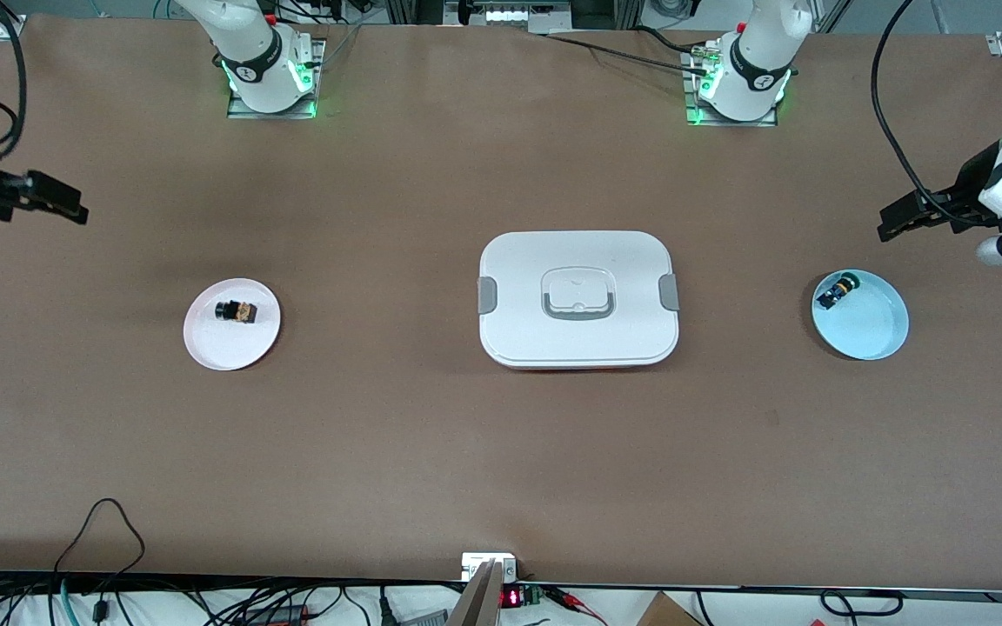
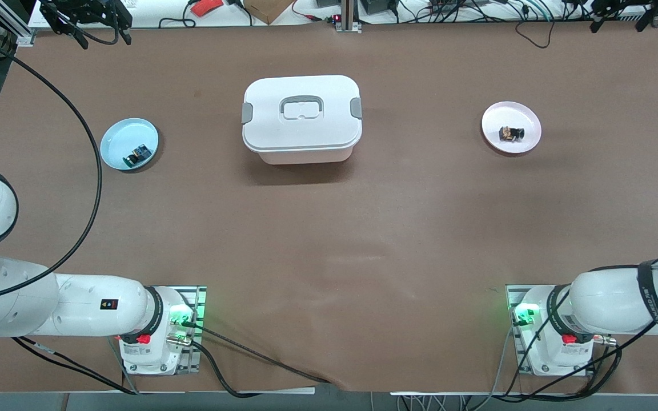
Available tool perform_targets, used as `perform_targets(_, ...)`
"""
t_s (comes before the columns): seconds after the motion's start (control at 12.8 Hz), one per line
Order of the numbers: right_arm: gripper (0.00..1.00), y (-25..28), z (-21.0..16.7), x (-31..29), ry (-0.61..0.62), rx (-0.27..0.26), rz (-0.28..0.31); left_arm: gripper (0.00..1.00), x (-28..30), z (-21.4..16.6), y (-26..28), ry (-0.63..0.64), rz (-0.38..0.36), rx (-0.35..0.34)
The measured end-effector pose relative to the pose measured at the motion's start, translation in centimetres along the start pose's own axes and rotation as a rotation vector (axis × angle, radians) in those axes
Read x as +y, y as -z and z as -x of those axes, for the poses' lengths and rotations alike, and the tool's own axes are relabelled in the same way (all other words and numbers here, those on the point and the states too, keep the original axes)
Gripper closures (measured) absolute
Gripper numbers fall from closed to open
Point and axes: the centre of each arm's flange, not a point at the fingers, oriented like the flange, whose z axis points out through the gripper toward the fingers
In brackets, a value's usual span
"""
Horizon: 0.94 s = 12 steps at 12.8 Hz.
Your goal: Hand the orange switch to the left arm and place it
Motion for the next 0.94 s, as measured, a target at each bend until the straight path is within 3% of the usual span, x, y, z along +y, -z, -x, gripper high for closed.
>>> perform_targets(0.47, 0.0, -9.1, -5.6, 0.0, -0.002, -0.055, -0.003, 0.0, 0.0, -0.1, -0.1, 0.0, 0.0, -0.002)
perform_targets(0.94, 0.0, -17.7, -8.4, -1.8, -0.022, -0.012, -0.005, 0.0, 0.0, -0.1, -0.1, -0.001, 0.0, -0.001)
